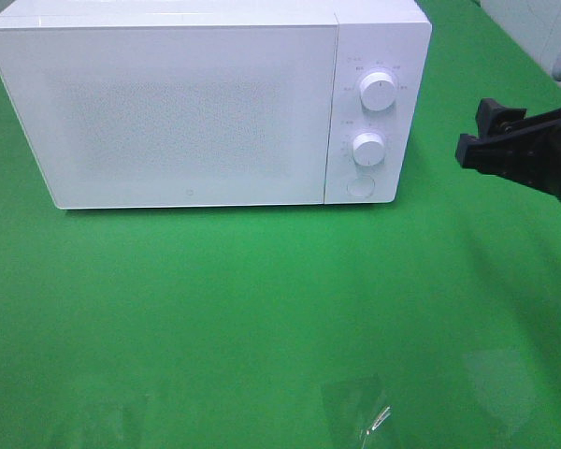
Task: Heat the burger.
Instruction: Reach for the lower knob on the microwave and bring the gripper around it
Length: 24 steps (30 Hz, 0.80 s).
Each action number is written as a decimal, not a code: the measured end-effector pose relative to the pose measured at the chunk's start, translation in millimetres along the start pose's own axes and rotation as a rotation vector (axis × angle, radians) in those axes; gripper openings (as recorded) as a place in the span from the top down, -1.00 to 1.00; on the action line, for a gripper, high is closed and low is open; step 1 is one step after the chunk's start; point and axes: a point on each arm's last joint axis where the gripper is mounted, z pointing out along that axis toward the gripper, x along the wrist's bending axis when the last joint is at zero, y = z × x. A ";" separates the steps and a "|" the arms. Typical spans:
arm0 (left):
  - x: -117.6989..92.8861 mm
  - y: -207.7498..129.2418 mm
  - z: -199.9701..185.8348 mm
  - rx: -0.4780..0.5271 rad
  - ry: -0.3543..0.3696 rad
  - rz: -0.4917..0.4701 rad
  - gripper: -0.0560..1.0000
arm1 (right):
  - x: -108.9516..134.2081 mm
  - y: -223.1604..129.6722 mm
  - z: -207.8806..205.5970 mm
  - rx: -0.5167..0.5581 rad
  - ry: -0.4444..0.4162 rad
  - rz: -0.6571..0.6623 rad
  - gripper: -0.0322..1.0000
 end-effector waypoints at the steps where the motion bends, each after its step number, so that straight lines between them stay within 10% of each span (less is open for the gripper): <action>1: 0.0 0.0 0.0 0.000 0.000 0.000 -0.98 | 0.0 0.0 0.0 0.000 0.000 0.000 -0.53; 24: 0.0 0.0 0.0 0.000 0.000 0.000 -0.98 | 78.3 -33.0 19.4 0.031 0.064 -0.047 -0.53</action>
